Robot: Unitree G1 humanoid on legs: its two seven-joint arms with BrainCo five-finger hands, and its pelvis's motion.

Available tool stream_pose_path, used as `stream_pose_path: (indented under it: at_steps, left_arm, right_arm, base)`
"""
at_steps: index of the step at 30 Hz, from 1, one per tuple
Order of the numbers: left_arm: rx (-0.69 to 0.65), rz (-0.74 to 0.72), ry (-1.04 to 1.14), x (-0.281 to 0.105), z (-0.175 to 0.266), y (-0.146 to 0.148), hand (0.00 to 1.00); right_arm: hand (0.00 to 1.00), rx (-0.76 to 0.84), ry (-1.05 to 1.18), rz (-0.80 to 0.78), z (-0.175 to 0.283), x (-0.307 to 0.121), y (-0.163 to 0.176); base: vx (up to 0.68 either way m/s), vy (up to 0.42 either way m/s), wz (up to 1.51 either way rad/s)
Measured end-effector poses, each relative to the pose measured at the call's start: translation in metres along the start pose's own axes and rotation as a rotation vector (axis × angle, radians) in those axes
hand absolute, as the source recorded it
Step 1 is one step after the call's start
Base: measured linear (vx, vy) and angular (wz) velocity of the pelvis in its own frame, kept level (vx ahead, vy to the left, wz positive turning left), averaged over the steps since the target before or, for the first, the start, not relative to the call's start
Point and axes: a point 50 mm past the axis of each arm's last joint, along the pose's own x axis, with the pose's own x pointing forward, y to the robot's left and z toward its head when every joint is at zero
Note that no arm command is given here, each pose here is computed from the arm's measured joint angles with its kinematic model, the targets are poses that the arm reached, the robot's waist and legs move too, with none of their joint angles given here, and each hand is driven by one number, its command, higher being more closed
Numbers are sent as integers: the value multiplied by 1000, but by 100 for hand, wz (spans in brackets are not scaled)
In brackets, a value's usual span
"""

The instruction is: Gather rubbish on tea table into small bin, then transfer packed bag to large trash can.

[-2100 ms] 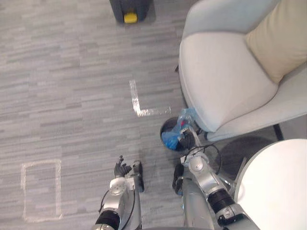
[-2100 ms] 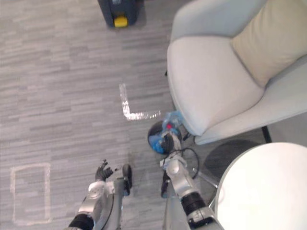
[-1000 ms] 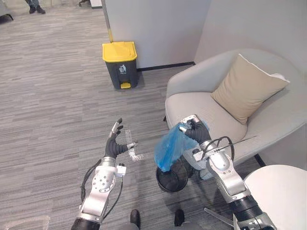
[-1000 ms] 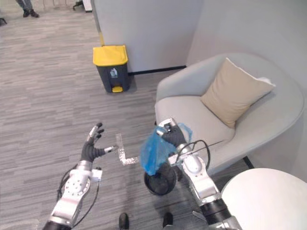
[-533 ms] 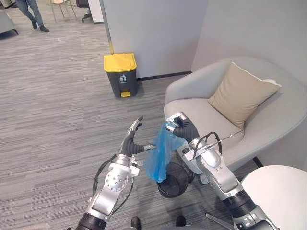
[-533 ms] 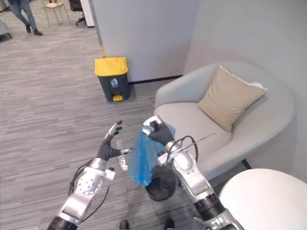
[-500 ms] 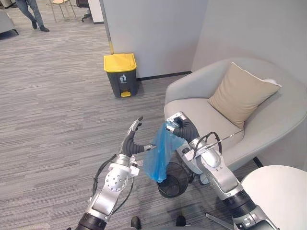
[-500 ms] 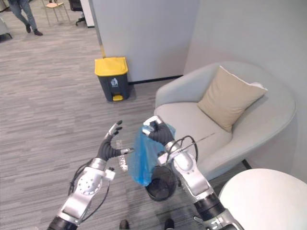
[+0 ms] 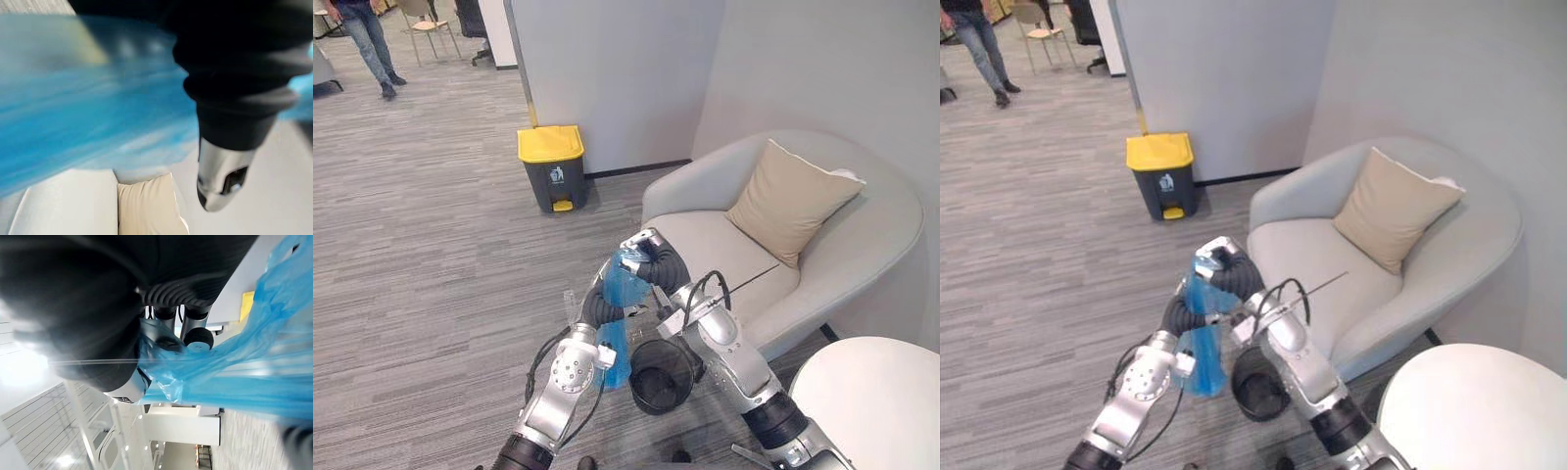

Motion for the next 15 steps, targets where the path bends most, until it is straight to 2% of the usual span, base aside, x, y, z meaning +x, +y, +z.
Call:
stream_pose_path:
  at_steps: [11,12,15]
  left_arm:
    - [-8,50,116,-2,-22,-6,0]
    - [-6,51,122,-3,-23,-6,100]
    - [1,53,144,-3,-28,-6,100]
  right_arm:
    - [100,150,-44,104,7,18,28]
    - [100,160,-46,110,7,19,30]
    - [100,197,-58,137,10,23,36]
  base:
    - [-2,1,-3]
    - [12,-3,-4]
    - [4,-1,-1]
